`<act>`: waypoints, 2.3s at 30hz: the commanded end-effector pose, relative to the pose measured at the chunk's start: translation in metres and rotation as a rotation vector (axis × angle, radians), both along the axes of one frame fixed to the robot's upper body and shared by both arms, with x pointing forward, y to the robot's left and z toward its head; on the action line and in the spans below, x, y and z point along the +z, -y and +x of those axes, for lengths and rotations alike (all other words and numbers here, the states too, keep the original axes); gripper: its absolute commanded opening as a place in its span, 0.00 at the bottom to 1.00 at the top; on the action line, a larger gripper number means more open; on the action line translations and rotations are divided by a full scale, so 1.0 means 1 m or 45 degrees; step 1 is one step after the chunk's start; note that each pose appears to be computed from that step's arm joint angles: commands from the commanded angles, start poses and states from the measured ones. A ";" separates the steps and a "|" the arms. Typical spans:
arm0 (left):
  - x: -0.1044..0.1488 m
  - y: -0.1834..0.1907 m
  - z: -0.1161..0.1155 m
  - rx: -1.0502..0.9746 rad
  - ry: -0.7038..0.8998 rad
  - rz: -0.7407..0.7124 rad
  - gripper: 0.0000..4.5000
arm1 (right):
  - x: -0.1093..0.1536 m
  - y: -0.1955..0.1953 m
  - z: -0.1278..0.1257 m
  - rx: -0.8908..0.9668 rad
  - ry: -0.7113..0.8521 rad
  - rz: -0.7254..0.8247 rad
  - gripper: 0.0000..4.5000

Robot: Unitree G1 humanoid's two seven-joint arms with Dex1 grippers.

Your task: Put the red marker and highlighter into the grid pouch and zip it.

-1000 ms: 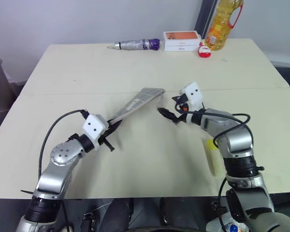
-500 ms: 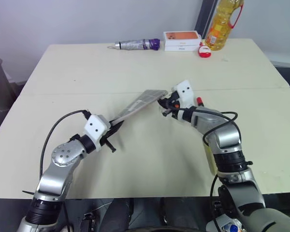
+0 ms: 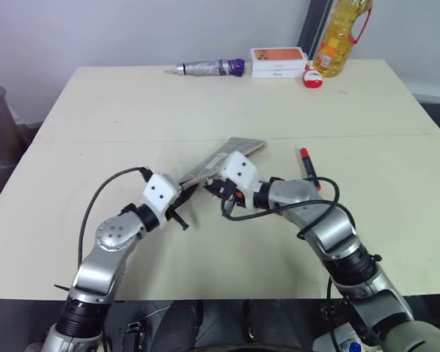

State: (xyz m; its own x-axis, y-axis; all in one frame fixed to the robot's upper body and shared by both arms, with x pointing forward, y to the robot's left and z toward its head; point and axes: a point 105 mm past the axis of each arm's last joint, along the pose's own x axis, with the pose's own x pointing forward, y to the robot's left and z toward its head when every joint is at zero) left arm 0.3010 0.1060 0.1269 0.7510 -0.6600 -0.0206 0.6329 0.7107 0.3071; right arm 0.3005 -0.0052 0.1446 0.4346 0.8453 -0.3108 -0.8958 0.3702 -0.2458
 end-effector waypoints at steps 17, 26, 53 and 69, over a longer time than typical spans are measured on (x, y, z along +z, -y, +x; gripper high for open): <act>0.017 0.009 0.016 0.075 0.124 -0.016 0.00 | 0.044 0.057 0.005 -0.075 0.077 -0.014 0.82; 0.011 0.010 0.018 0.043 0.134 0.038 0.00 | 0.030 0.187 0.057 -0.835 0.015 -0.082 0.99; 0.004 0.014 0.023 0.042 0.122 0.047 0.00 | 0.025 0.200 0.039 -0.595 0.335 -0.401 0.07; 0.002 0.019 0.019 -0.006 0.127 0.070 0.00 | 0.028 0.176 0.032 -0.423 0.378 -0.400 0.07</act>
